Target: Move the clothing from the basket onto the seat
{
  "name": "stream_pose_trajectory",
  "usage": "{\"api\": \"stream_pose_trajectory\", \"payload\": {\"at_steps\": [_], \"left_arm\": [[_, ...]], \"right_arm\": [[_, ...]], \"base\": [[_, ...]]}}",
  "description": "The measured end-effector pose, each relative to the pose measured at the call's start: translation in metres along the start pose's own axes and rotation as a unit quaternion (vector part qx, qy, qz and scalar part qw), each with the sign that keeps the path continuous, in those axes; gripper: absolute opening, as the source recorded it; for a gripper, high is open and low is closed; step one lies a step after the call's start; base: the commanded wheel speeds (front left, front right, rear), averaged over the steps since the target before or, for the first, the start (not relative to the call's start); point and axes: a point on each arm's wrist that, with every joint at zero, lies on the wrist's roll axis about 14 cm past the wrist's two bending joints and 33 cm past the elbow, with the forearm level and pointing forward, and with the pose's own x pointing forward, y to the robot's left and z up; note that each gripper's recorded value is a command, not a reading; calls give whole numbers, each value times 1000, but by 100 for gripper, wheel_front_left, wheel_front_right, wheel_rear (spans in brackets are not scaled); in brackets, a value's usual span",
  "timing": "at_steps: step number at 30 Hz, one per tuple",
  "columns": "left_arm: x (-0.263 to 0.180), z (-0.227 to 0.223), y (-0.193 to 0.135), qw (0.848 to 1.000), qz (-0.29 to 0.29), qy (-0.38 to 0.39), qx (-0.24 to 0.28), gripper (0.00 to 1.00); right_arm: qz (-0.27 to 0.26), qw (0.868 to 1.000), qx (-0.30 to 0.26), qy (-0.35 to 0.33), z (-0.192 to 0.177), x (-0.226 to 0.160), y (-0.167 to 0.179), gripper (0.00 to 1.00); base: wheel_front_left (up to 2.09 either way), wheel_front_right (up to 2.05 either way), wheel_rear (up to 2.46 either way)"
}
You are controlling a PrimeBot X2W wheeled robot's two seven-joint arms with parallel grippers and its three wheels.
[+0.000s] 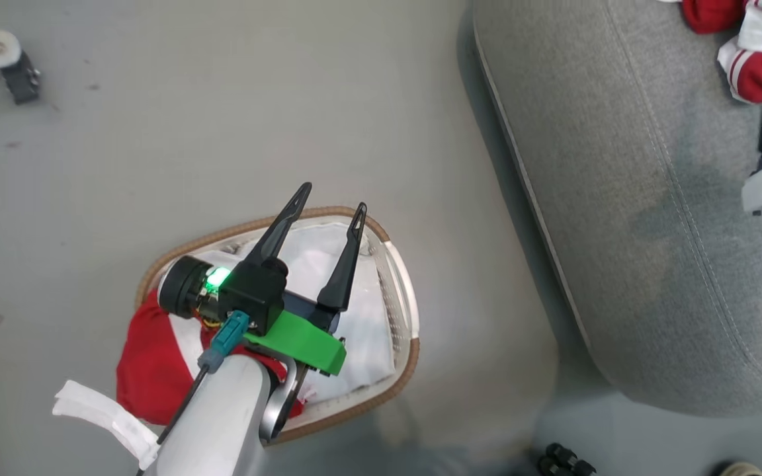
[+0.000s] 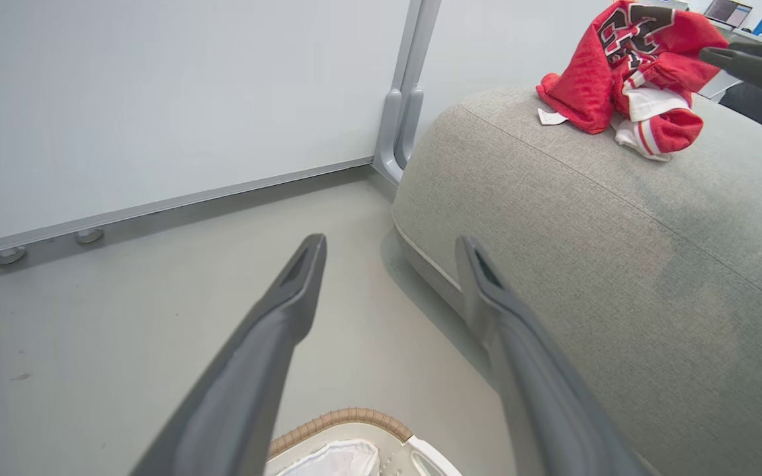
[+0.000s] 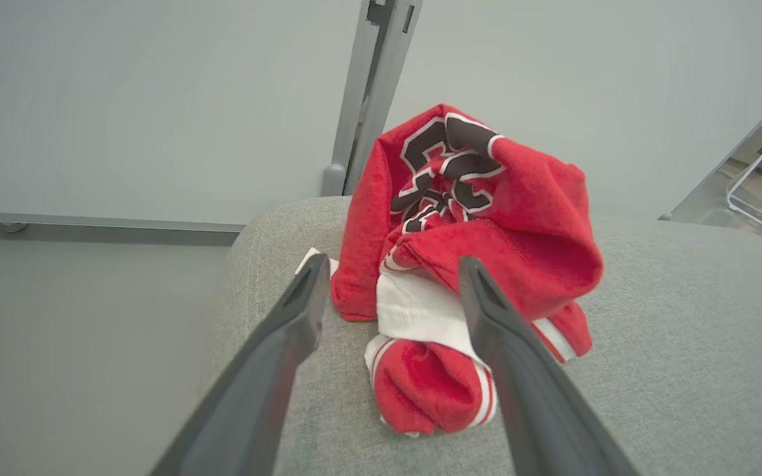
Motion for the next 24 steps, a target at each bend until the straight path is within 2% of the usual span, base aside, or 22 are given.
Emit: {"api": "stream_pose_trajectory", "payload": {"at_steps": [4, 5, 10, 16, 24], "left_arm": [[-13, 13, 8, 1000, 27, -7, 8, 100], [-22, 20, 20, 998, 54, -11, 13, 100], [-47, 41, 51, 992, 119, -28, 32, 100], [-92, 63, 88, 976, 209, -44, 49, 100], [-145, 85, 109, 955, 282, -64, 67, 100]], "right_arm": [[36, 999, 19, -11, 9, -5, 26, 100], [63, 998, 29, -14, 13, -8, 46, 100], [113, 991, 50, -43, 36, -9, 87, 100], [162, 981, 92, -56, 52, -28, 132, 100], [206, 969, 126, -51, 59, -61, 168, 100]], "base": [[0, 0, 0], [0, 0, 0], [0, 0, 0], [0, 0, 0], [0, 0, 0]]}}
